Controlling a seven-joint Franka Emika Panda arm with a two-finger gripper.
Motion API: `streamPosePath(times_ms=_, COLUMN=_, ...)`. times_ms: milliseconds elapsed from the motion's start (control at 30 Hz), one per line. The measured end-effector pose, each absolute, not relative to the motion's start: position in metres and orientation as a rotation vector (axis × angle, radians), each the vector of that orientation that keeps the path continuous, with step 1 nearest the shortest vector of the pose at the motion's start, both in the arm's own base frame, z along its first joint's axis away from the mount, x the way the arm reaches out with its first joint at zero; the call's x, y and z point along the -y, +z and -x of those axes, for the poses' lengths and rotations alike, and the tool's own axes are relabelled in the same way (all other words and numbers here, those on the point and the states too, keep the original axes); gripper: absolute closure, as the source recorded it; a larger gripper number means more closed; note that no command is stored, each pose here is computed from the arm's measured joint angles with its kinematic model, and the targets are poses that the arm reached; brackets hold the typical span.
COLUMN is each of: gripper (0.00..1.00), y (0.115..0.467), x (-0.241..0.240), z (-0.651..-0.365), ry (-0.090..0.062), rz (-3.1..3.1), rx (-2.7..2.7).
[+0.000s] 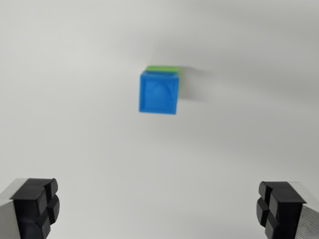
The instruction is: Stack cube
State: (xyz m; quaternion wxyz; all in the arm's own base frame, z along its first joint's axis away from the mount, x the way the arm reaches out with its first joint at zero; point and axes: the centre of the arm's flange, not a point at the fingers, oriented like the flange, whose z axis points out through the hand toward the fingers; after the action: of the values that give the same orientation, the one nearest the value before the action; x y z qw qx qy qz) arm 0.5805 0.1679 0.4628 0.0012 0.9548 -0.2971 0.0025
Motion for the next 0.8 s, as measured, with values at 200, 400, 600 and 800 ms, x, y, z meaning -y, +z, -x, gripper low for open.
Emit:
streamPosePath(times_ms=200, gripper=0.0, y=0.4671, x=-0.1679, z=-0.5805, ry=0.008, rz=-2.998, rx=0.933)
streamPosePath(times_ms=400, gripper=0.0, y=0.4664, x=-0.1679, z=-0.5807, ry=0.007, rz=-2.997, rx=0.933)
streamPosePath(times_ms=600, gripper=0.0, y=0.4664, x=-0.1679, z=-0.5807, ry=0.007, rz=-2.997, rx=0.933)
streamPosePath(times_ms=800, gripper=0.0, y=0.4664, x=-0.1679, z=-0.5807, ry=0.007, rz=-2.997, rx=0.933)
